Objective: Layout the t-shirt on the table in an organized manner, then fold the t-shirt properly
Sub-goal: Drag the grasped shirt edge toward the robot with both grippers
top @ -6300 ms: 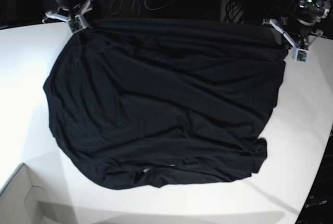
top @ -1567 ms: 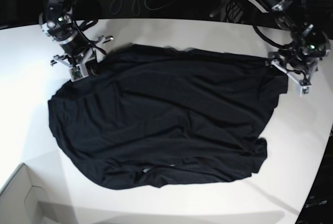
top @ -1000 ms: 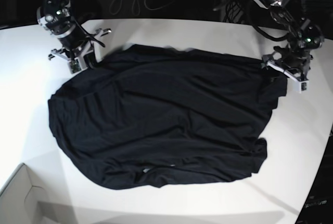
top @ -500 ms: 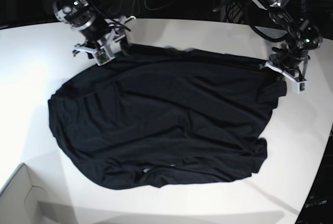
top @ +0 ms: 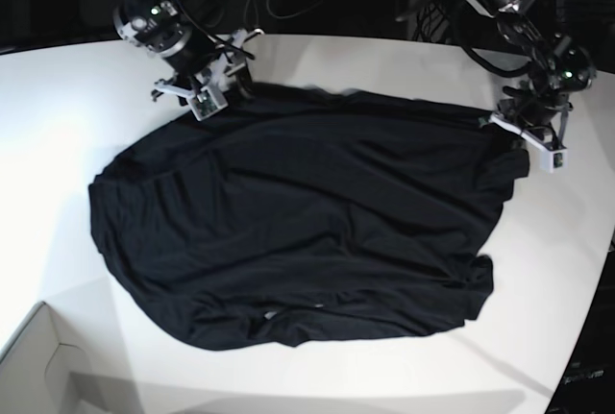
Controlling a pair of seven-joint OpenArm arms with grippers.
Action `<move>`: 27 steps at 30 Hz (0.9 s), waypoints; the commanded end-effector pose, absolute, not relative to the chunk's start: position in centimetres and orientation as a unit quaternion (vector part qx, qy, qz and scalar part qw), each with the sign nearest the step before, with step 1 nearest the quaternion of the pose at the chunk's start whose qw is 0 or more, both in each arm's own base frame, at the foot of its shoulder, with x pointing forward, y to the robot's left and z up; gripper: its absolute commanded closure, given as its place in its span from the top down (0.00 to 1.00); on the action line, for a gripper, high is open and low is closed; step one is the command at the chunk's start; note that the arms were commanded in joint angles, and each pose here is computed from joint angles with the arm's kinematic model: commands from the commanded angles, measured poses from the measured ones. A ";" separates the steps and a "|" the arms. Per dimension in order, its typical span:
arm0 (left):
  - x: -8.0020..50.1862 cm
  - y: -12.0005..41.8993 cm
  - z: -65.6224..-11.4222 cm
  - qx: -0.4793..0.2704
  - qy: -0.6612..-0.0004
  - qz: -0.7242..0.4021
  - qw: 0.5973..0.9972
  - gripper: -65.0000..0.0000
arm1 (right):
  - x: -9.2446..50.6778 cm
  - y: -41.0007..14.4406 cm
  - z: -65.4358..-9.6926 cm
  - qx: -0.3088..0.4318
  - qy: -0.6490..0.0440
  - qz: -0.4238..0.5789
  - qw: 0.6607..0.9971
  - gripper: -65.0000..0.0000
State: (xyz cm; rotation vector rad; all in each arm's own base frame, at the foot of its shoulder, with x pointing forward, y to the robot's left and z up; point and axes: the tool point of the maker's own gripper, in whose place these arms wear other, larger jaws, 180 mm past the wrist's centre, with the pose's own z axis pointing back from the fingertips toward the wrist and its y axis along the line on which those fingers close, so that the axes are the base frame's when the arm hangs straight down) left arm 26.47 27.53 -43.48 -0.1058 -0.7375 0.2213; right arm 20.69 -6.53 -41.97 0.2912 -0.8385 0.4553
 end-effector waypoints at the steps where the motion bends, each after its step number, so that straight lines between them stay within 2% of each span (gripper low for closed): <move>1: 24.5 28.0 -44.9 -0.034 -0.305 0.098 0.947 0.00 | 21.1 -6.3 -41.1 0.146 -0.421 0.214 0.869 0.34; 3: 24.5 28.2 -44.8 -0.033 -0.304 0.097 0.947 0.00 | 20.8 -6.4 -41.1 0.146 -0.418 0.214 0.870 0.21; 5: 24.4 28.8 -44.5 -0.026 -0.305 0.096 0.947 0.00 | 20.2 -6.4 -41.0 0.145 -0.416 0.215 0.872 0.01; 18: 22.8 31.6 -42.5 0.026 -0.309 0.078 0.947 0.00 | 17.0 -7.1 -36.5 0.127 -0.441 0.218 0.861 0.00; 27: 21.2 32.3 -41.5 0.053 -0.308 0.065 0.948 0.00 | 15.1 -7.6 -37.4 0.127 -0.418 0.212 0.874 0.00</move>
